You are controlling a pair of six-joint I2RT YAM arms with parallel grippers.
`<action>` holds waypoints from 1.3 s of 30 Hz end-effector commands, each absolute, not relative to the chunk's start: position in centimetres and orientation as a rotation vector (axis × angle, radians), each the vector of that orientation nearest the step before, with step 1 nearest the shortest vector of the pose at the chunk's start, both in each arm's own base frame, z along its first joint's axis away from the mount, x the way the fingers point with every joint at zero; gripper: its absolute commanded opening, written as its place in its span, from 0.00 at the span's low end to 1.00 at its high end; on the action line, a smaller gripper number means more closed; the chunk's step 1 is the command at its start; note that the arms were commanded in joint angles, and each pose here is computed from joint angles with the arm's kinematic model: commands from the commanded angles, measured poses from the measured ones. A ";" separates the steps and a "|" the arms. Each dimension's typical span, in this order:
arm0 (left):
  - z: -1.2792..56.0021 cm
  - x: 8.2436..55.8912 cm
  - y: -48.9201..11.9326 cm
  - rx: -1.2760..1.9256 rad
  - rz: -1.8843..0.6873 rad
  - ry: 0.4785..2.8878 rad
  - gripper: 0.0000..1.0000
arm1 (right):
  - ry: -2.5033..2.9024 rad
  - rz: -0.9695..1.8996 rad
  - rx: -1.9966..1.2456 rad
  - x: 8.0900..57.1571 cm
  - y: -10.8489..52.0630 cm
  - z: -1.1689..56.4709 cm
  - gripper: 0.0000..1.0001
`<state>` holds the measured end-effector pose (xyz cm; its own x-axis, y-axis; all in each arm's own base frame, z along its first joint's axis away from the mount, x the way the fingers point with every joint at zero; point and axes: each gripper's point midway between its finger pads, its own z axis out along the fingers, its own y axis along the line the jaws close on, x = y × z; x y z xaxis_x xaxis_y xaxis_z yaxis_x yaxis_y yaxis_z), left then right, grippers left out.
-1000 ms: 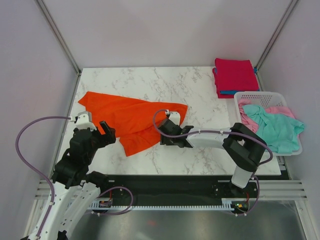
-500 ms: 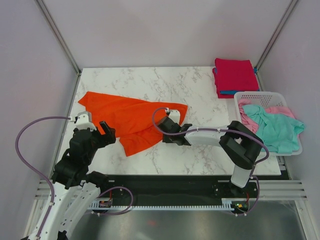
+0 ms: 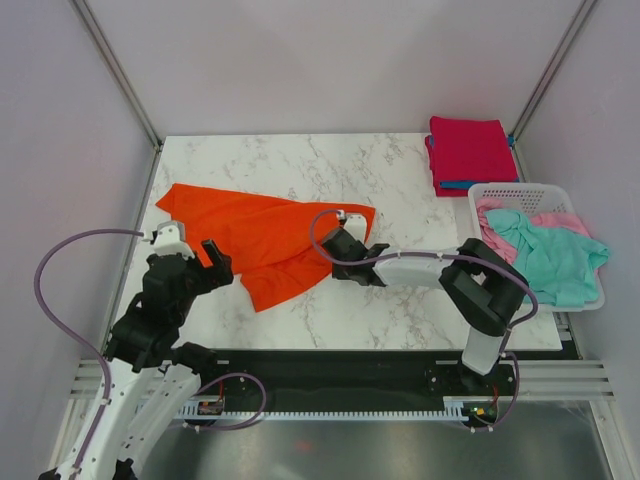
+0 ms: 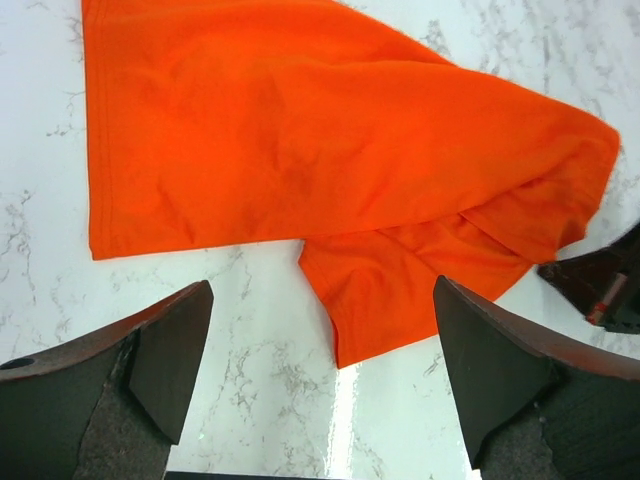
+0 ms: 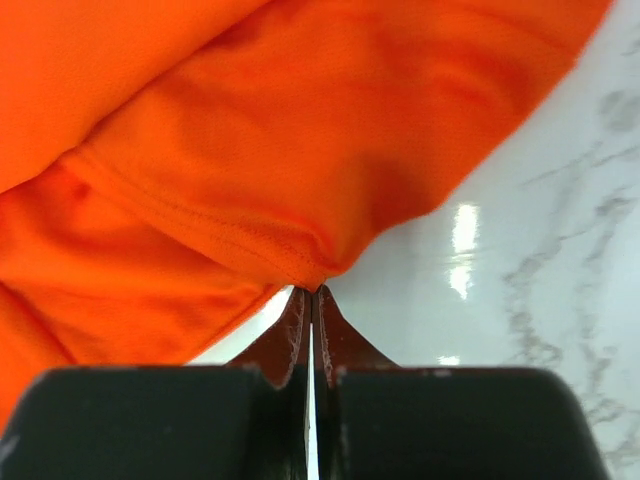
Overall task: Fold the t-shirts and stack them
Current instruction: Flatten the tshirt out
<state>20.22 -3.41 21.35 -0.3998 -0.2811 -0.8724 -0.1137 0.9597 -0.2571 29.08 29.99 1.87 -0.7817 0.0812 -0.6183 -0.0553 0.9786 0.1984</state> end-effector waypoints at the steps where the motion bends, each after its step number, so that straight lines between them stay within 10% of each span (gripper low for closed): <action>1: 20.9 21.2 -2.3 -0.347 -0.091 2.017 1.00 | 2.462 0.092 0.053 29.2 24.4 1.1 0.00; 18: 8.9 24.7 3.5 -1.057 -0.133 2.358 0.98 | 2.302 0.307 0.363 28.2 16.5 4.0 0.00; 39: 1.9 22.3 4.4 -1.332 0.005 2.204 0.64 | 2.349 0.461 0.327 28.2 16.8 2.8 0.00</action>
<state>22.24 2.50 2.16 -0.4444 -0.8088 -0.3853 -0.7712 0.5642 -0.2948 27.65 16.23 2.12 -0.7268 0.3524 -0.5895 0.1347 0.9148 0.3807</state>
